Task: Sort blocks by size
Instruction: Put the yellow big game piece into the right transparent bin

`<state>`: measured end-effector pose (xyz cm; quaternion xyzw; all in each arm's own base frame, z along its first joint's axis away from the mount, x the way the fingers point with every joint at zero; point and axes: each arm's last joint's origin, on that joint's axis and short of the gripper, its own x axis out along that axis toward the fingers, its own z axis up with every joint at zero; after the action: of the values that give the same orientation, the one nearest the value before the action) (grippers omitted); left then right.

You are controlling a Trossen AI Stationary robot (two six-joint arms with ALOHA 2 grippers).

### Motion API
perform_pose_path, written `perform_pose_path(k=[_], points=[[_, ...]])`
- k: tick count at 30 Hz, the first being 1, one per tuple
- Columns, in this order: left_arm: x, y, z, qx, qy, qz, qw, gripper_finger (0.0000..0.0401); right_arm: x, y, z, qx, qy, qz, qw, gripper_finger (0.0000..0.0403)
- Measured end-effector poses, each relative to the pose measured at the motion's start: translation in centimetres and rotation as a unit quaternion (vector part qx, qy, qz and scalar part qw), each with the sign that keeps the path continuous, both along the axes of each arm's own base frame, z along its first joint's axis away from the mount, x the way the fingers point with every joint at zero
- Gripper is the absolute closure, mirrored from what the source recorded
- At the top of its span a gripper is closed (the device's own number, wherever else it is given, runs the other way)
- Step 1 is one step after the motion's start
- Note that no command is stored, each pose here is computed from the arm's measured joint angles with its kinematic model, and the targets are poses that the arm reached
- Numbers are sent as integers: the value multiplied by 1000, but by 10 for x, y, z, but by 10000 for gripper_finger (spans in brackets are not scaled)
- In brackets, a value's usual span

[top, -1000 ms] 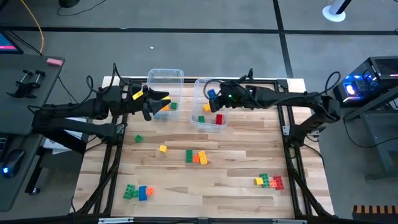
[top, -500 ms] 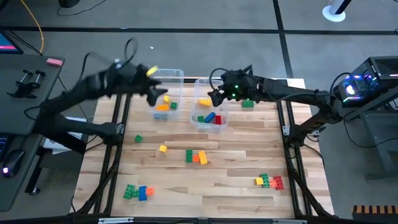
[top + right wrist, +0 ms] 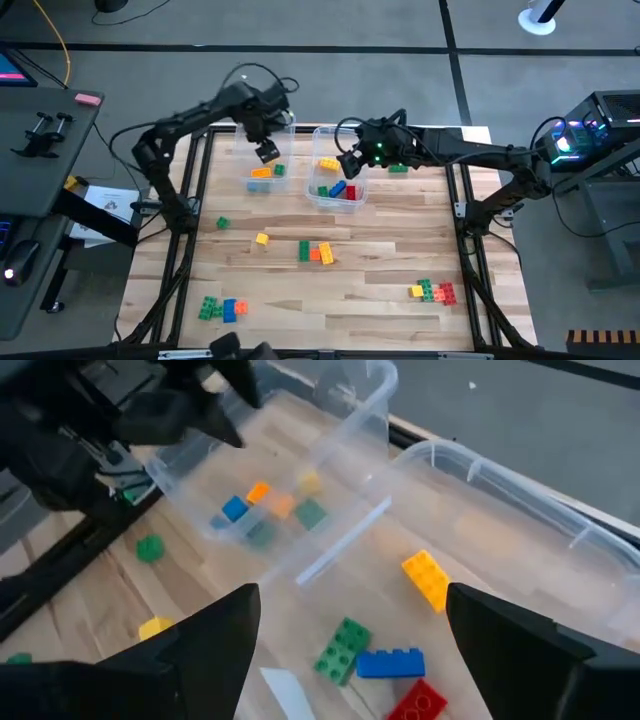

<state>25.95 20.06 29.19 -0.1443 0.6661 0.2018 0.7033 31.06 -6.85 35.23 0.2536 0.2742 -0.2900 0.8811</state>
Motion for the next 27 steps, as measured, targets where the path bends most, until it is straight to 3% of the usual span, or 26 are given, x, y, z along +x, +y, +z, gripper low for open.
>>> perform_pose_path(k=[5,11,18,21,27], points=[[7,4,-22,23,22,-28,999,171,0,3,-1,1,4,4,1000,87],[0,-3,-47,0,26,-137,990,172,0,2,-1,1,4,3,1000,87],[-10,-10,-83,-14,32,-150,988,172,0,2,-1,4,3,-1,1000,87],[-9,-8,-95,9,36,-148,988,172,0,2,-1,9,0,-5,1000,87],[-12,-8,-100,25,48,-151,987,172,0,2,-1,17,-4,-13,1000,87]])
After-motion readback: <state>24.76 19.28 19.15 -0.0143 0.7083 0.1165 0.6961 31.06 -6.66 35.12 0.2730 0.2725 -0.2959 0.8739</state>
